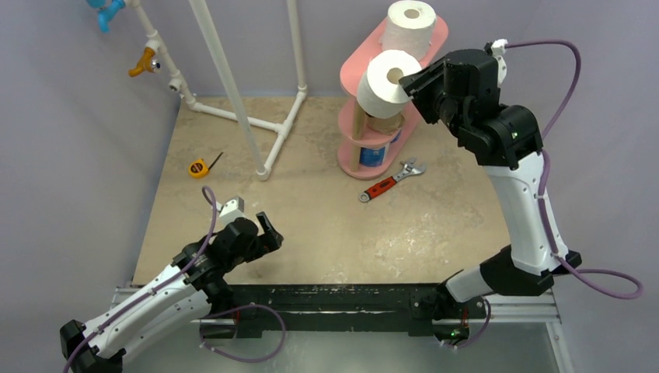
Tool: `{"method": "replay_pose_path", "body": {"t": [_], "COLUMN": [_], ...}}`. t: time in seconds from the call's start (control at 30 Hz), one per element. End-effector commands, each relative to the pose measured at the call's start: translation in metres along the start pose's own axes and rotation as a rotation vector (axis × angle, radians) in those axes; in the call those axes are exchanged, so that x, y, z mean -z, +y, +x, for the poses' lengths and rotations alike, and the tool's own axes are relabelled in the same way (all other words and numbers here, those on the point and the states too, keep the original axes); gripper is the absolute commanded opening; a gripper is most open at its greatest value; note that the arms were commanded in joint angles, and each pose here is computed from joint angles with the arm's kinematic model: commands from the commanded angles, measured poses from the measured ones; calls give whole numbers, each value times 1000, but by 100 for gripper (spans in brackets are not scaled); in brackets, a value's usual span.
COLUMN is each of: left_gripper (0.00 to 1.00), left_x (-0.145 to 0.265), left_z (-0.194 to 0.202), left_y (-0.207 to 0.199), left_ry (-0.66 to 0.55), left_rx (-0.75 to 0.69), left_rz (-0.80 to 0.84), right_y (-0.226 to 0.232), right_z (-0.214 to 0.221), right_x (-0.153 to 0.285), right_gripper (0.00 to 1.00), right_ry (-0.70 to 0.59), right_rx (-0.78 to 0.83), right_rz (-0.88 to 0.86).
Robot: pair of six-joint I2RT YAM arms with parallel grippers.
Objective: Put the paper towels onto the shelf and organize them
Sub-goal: Place the paper towel on the shelf.
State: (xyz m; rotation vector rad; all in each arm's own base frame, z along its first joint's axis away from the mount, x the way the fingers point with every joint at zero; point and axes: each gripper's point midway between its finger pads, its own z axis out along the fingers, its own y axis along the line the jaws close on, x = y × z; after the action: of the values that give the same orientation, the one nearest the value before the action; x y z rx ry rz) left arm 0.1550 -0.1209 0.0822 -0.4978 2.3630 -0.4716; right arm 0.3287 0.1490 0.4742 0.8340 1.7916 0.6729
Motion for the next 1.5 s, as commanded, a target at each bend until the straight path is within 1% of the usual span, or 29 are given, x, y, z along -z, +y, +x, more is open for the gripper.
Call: {"method": "replay_pose_path", "body": {"t": [0.0,0.33,0.6,1.1,1.47], "left_gripper": [96,95,95,93,93], "left_x": [-1,-6,-5,-11,-11], "left_z": [-3,6,2,11,11], "left_y": [-1,1,2,7,11], "left_ry": [-14,11,-14,12,8], "left_rx": [6,19,36,50,48], "left_rz": [2,1,13,-5,-15], "right_y": [24,25,25,31,31], "right_z": [-25,-26,-38,-39,-36], "right_x": [-6,-19,-25,-38,-54], "right_gripper": [0,0,0,0,0], "right_ry": [-97,-106,-150,-176,-180], "right_rx": [-92,-106,-138,-155,-155], "right_rz": [-66,-70,-58,-72,-62]}}
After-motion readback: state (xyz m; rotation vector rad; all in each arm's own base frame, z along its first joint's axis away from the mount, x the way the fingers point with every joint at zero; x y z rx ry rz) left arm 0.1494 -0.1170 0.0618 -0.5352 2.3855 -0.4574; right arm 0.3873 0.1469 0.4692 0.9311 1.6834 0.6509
